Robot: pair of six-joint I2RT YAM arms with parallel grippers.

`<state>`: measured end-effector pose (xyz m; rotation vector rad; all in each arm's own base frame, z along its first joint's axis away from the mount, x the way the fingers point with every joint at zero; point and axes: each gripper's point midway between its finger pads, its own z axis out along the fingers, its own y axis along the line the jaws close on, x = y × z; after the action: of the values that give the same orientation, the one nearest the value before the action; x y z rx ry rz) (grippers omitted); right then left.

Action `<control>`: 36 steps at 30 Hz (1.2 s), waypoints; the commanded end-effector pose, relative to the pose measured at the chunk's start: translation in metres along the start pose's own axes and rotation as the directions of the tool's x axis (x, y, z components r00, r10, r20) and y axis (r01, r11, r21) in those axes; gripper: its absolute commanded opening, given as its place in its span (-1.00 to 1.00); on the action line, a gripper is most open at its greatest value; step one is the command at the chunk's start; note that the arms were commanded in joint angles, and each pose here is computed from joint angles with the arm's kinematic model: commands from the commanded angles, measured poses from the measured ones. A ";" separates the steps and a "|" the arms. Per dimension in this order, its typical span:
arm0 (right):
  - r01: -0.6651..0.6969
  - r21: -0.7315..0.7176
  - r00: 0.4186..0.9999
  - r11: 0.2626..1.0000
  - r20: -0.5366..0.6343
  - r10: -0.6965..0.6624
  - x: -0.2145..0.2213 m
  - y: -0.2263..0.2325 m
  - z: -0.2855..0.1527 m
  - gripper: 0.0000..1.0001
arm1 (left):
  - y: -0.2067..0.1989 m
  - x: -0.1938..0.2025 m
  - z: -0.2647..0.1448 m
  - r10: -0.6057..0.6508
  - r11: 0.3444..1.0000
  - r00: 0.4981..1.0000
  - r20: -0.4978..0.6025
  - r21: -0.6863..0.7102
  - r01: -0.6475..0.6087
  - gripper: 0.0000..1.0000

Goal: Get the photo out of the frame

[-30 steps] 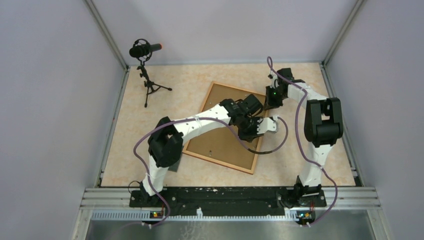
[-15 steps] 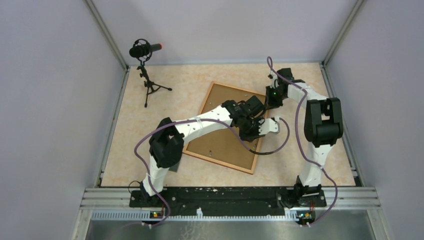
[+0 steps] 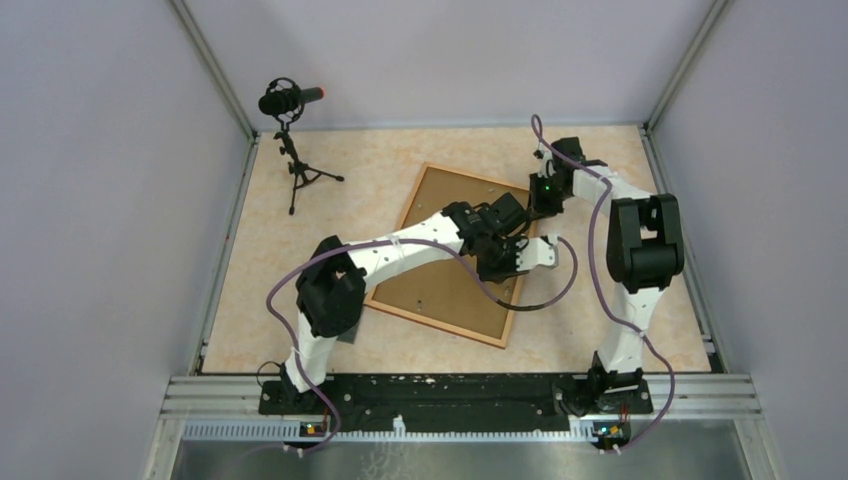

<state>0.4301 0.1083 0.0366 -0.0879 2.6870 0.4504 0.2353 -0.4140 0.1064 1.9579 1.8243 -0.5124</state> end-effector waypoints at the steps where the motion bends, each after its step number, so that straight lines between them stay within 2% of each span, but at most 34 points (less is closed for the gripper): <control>1: 0.009 0.034 1.000 0.999 -0.019 -0.008 0.005 -0.007 0.004 -0.73 | 0.019 0.024 -0.023 -0.013 0.993 0.996 -0.090 -0.120 0.002 -1.00; 7: 0.009 0.034 1.000 0.999 -0.019 -0.008 0.005 -0.007 0.004 -0.73 | 0.020 0.028 -0.032 -0.005 0.991 0.995 -0.102 -0.133 -0.009 -1.00; 15: 0.015 0.029 1.000 0.999 -0.018 -0.014 0.004 -0.006 0.003 -0.72 | 0.030 0.012 -0.043 0.001 0.985 0.997 -0.075 -0.170 -0.013 -1.00; 21: 0.019 0.029 1.000 0.999 -0.016 -0.019 0.004 -0.005 0.000 -0.73 | 0.058 0.014 -0.050 -0.064 0.952 0.992 -0.112 -0.305 0.027 -1.00; 25: 0.021 0.030 1.000 0.999 -0.014 -0.021 0.004 -0.006 -0.001 -0.72 | 0.061 0.013 -0.054 -0.082 0.945 0.990 -0.115 -0.325 0.041 -1.00; 27: 0.020 0.026 1.000 0.999 -0.014 -0.020 0.004 -0.006 -0.002 -0.72 | 0.061 0.008 -0.056 -0.076 0.946 0.993 -0.093 -0.321 0.043 -1.00; 33: 0.017 -0.015 1.000 1.000 0.017 -0.017 -0.007 0.003 -0.010 -0.71 | 0.063 -0.034 -0.061 -0.061 0.957 0.996 0.066 -0.280 0.077 -1.00; 36: 0.009 -0.015 0.999 1.000 0.035 -0.008 -0.013 0.001 -0.014 -0.71 | 0.077 -0.055 -0.058 -0.067 0.939 0.986 0.153 -0.323 0.114 -1.00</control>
<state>0.4302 0.1104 0.0374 -0.0977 2.6822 0.4672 0.2917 -0.3941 0.1513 1.7410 1.8924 -0.2213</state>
